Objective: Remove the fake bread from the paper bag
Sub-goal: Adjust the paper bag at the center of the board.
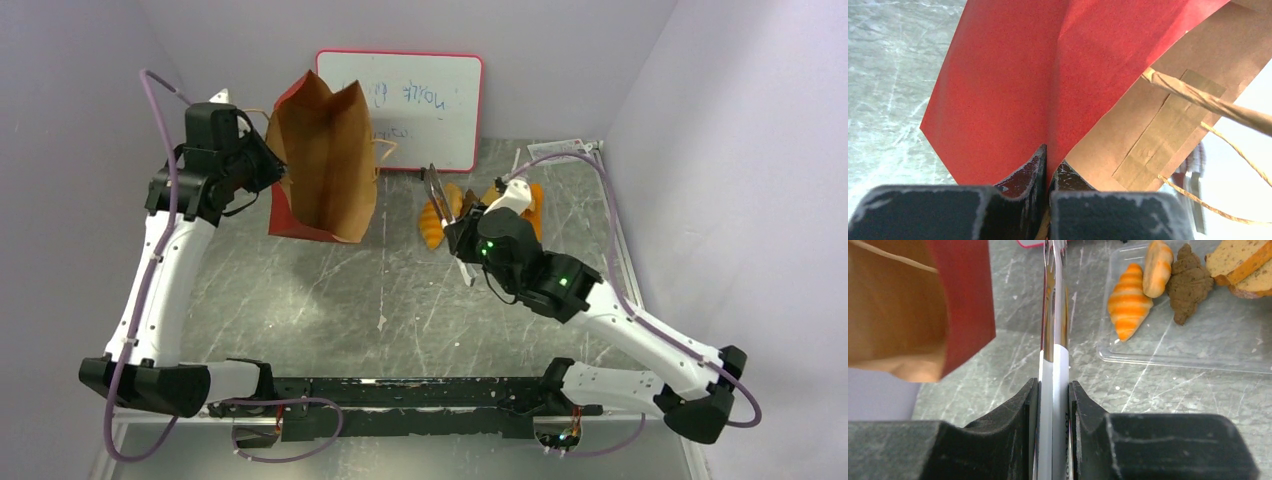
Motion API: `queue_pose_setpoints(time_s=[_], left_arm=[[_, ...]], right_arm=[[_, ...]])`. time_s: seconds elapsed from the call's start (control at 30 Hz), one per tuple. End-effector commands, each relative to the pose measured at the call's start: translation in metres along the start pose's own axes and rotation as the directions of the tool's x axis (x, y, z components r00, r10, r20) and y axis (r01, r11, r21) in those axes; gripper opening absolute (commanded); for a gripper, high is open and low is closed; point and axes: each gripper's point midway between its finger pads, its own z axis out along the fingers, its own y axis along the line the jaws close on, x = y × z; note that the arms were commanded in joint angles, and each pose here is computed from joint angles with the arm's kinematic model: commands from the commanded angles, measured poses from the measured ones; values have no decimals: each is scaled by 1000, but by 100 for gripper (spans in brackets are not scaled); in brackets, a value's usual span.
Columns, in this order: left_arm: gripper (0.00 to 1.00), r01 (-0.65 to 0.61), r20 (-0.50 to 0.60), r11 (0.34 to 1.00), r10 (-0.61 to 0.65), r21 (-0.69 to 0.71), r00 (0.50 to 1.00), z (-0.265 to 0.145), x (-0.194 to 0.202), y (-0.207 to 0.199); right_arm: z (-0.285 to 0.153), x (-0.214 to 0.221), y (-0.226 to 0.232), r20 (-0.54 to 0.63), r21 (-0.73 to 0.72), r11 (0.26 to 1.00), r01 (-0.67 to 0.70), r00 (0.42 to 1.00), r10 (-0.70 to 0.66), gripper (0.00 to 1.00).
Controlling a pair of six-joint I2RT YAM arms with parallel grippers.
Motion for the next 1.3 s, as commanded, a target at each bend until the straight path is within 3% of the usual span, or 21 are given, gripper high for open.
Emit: queue_pose_setpoints(time_s=[0.0,0.23,0.47,0.93,1.27], left_arm=[[7,103,46,986,-109,128,993,-33,-21,-18],[7,314,-64,899,-309,304,949,-36,3,-17],[7,385,-183,811,-338,441,923,-38,19,-29],[7,513,-319,756,-409,405,855,-16,63,-6],[7,565,-328,759,-471,322,819,-11,75,11]], right_arm=[[21,0,6,54,10,1000,17,998,-17,21],[65,31,11,21,29,995,92,995,-93,20],[102,58,18,3,20,991,135,991,-135,20],[164,116,21,-49,38,985,168,985,-167,20],[189,150,18,-87,74,982,176,982,-170,20]])
